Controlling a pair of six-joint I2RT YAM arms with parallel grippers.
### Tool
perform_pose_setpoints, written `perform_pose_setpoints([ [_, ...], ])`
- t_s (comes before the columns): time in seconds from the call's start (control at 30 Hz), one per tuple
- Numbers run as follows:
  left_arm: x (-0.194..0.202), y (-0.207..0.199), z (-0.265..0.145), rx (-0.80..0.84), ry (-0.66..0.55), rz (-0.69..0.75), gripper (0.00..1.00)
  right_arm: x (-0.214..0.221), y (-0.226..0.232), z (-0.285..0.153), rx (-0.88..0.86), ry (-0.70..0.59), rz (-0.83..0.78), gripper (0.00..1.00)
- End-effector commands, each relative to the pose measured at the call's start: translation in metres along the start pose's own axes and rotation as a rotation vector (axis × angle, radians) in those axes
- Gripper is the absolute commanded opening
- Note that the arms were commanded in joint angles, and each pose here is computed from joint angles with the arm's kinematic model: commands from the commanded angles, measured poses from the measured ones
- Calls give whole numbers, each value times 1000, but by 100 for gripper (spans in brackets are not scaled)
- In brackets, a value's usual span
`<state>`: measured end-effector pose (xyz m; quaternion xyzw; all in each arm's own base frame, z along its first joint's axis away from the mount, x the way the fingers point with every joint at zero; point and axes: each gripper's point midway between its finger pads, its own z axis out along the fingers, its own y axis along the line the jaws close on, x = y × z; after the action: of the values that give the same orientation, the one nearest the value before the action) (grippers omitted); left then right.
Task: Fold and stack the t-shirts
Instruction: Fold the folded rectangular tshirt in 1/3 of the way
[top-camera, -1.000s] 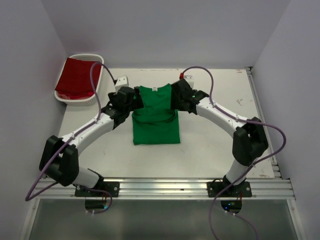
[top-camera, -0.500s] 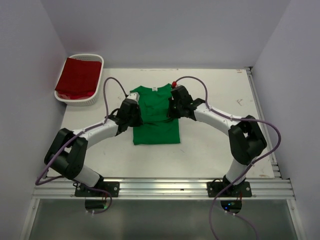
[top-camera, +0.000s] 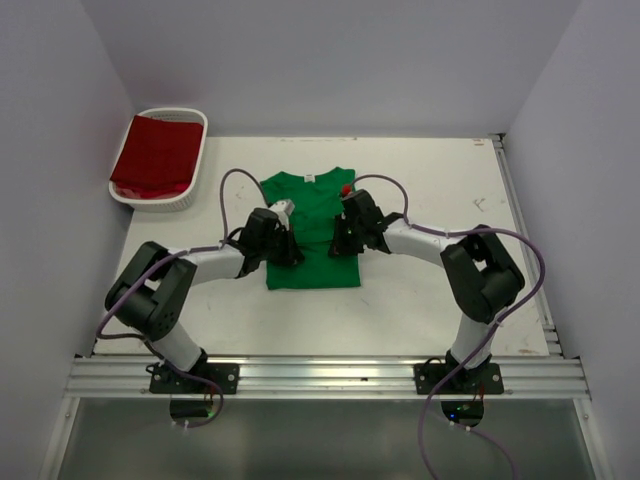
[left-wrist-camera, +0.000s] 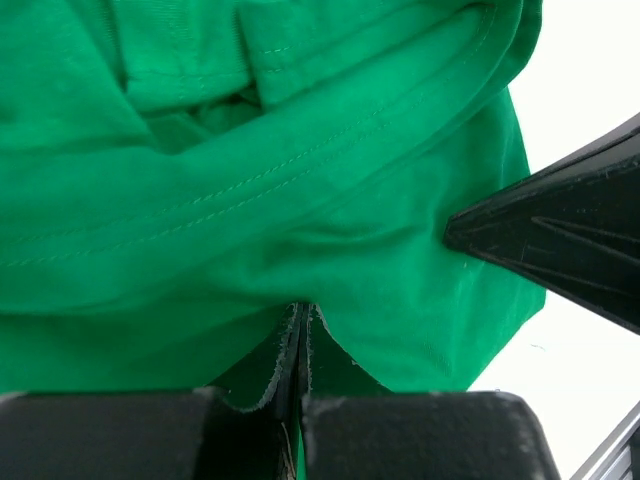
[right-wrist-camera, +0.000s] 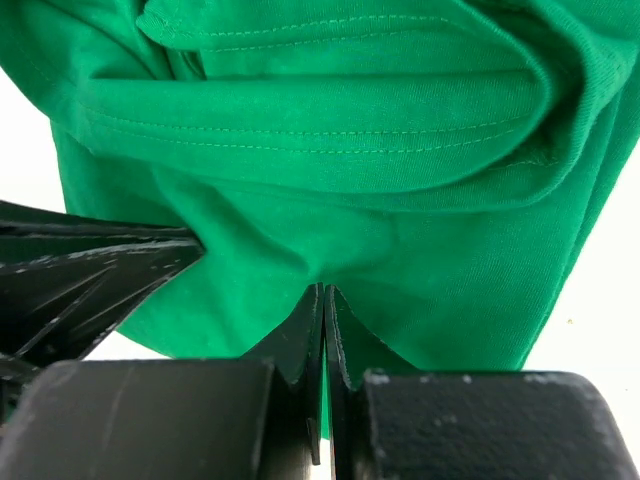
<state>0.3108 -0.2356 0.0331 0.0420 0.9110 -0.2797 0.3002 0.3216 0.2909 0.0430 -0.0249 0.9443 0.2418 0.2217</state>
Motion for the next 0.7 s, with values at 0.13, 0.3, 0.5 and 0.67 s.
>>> perform_pose_setpoints([
  [0.13, -20, -15, 19, 81, -61, 11, 0, 1, 4, 5, -25, -10, -3, 0],
  [0.3, -32, -6, 30, 25, -77, -1, 0, 6, -3, 7, -1, 2, -12, 0],
  [0.5, -59, -1, 30, -43, -119, 8, 0, 11, -10, 11, 23, 15, -16, 0],
  [0.67, -65, 3, 35, -75, -114, 8, 0, 16, -17, 14, 46, 30, -19, 0],
])
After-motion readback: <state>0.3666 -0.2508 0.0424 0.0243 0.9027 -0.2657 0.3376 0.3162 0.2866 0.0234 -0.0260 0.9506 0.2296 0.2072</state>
